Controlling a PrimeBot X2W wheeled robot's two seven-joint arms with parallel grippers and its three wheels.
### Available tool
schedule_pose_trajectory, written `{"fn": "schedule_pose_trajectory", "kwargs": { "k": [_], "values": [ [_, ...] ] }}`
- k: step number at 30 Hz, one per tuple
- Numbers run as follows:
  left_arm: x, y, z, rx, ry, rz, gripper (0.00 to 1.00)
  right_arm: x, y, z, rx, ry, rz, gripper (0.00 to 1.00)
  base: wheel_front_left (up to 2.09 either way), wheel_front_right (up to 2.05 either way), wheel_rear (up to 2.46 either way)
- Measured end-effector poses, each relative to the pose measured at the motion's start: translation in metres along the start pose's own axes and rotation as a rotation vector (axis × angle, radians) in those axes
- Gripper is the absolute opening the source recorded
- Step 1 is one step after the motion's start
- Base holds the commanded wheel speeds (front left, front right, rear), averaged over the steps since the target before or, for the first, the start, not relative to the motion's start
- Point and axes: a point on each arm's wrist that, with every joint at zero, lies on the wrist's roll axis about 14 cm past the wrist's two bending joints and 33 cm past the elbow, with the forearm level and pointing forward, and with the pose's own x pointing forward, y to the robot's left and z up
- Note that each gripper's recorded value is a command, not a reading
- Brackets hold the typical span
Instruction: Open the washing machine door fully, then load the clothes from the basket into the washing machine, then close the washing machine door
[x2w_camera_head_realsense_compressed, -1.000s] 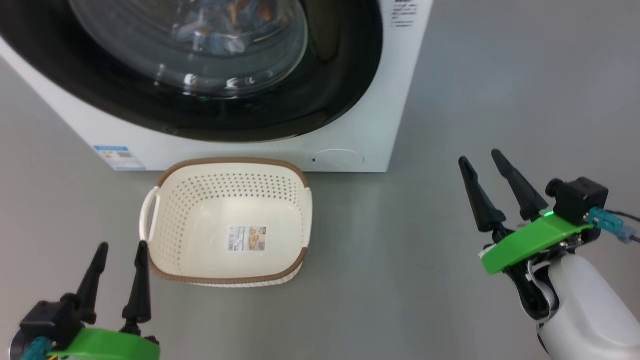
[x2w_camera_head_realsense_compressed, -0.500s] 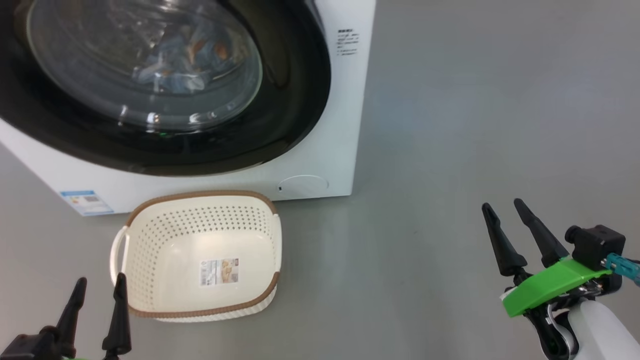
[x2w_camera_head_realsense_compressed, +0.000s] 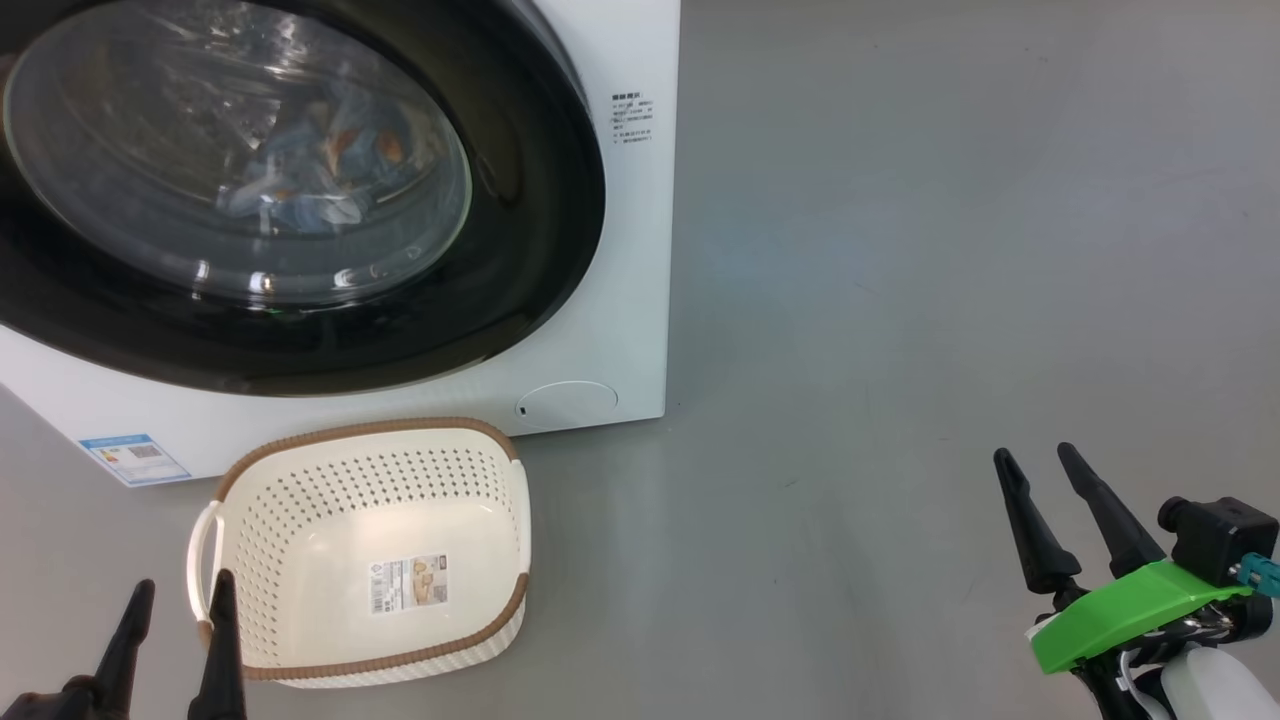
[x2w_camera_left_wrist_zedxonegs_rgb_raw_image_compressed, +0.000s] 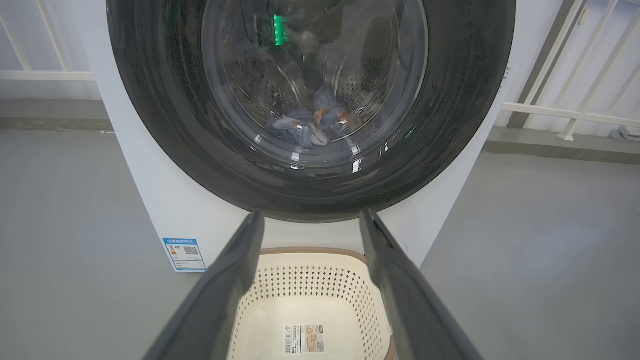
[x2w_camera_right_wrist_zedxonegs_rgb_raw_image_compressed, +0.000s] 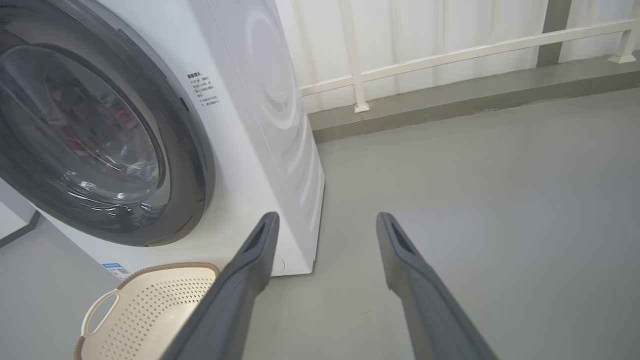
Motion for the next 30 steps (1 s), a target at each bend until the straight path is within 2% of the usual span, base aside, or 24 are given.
{"fn": "schedule_pose_trajectory", "kwargs": {
  "k": [21,22,30],
  "values": [
    [-0.006,0.007,0.002,0.010,-0.004,0.022,1.00,-0.007,-0.005,-0.002,0.001,0.003,-0.019,1.00,0.00,0.00,0.00],
    [-0.006,0.007,0.000,0.007,0.001,0.024,0.00,-0.007,-0.005,-0.004,0.003,0.009,-0.020,0.00,0.00,0.00,0.00],
    [-0.013,-0.007,-0.030,-0.081,0.084,0.041,0.00,-0.027,-0.001,-0.049,0.072,0.126,-0.062,0.00,0.00,0.00,0.00]
  ]
}}
